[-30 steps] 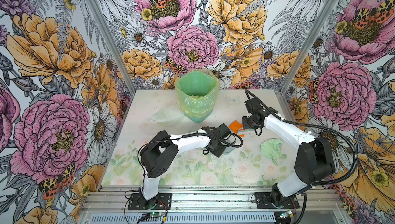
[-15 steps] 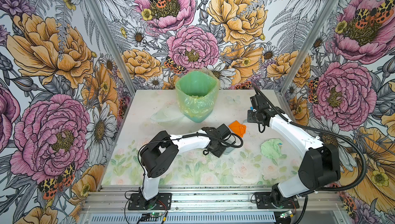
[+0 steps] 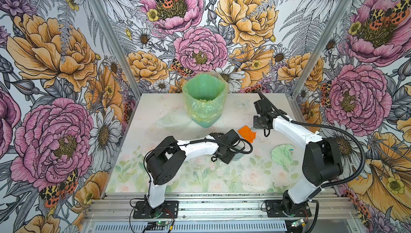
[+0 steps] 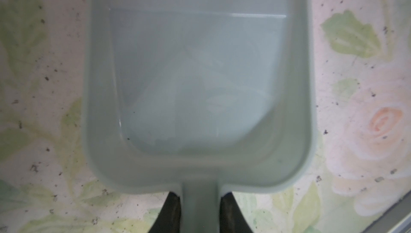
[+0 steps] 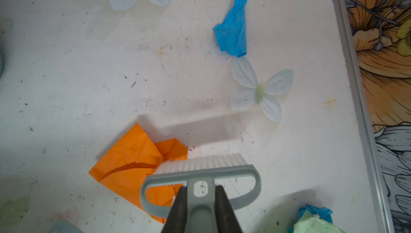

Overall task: Sweep away the paper scraps from the table
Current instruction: 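Sweep the orange scrap with the right brush into the dustpan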

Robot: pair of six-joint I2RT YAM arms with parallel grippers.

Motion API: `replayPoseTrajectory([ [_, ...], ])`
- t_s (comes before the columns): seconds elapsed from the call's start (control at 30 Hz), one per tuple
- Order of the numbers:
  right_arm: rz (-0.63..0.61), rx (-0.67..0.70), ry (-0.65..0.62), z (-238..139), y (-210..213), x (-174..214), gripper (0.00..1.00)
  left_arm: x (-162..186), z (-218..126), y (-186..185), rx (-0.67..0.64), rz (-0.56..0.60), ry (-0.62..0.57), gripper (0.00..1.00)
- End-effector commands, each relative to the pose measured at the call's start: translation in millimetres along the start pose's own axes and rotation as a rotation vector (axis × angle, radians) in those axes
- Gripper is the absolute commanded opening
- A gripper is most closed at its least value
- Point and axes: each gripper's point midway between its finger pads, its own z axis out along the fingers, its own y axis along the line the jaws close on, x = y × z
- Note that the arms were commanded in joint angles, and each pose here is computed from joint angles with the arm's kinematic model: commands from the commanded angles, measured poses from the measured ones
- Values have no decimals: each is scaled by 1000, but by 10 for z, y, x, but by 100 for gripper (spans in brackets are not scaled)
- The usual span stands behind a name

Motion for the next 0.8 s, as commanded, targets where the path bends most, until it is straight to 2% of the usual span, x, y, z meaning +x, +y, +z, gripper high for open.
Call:
replayPoseTrajectory([
  [0.0,-10,-56,-3,-35,179,80,0,-114,-17,31,-4,-34,-41,16],
  [0.2,-21,-113,23,-145,342,379,0,-135,16,16,3,-34,-40,16],
  [0.4,-38,-244,47,-352,604,648,0,-155,27,-8,11,-27,-42,16],
  [0.7,-80,-443,65,-639,831,808,0,-171,30,-31,25,-27,-53,16],
  [0.77,-76,-429,48,-662,796,782,0,-182,20,-44,33,-29,-63,16],
])
